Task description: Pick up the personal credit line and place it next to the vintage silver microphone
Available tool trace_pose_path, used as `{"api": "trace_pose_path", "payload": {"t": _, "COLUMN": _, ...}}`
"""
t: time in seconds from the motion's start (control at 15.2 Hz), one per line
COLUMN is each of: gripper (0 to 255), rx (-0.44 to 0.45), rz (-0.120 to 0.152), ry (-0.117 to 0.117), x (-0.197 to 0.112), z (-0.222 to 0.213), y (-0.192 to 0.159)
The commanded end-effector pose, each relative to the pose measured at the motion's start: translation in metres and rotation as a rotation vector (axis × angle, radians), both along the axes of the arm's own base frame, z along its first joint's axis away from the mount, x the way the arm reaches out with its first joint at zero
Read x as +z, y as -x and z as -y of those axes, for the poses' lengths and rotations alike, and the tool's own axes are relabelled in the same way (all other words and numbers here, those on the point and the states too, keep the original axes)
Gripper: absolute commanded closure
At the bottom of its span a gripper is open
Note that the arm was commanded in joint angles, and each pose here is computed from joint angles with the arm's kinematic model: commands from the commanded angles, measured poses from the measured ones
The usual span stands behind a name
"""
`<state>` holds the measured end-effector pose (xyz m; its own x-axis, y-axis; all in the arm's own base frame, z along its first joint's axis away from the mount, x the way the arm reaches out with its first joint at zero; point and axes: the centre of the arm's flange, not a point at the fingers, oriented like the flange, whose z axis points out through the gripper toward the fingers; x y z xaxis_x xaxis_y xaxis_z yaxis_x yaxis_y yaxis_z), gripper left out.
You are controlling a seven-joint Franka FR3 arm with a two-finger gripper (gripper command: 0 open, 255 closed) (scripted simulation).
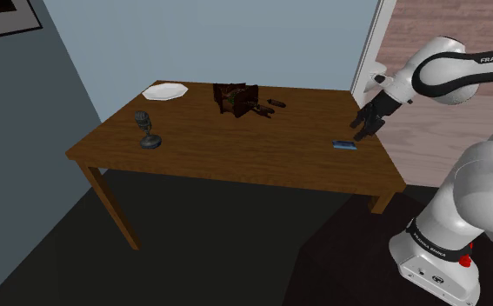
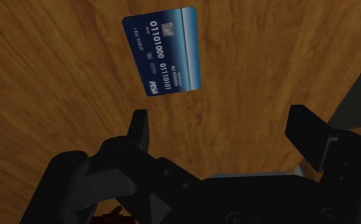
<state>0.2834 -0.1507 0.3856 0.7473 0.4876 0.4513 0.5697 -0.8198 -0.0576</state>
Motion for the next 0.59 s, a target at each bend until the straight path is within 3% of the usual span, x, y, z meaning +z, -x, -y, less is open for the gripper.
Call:
{"api": "trace_pose_path", "payload": {"t": 0.0, "gripper": 0, "rx": 0.092, "rz": 0.09, "ry": -0.014, "x": -0.025, "z": 0.016, "y": -0.012}}
{"api": "trace_pose_path", "payload": {"t": 0.07, "gripper": 0, "rx": 0.132, "rz": 0.128, "ry": -0.024, "x": -0.035, "z": 0.023, "y": -0.019}}
{"api": "trace_pose_path", "payload": {"t": 0.53, "gripper": 0, "rx": 0.132, "rz": 0.128, "ry": -0.024, "x": -0.066, "z": 0.009, "y": -0.034}}
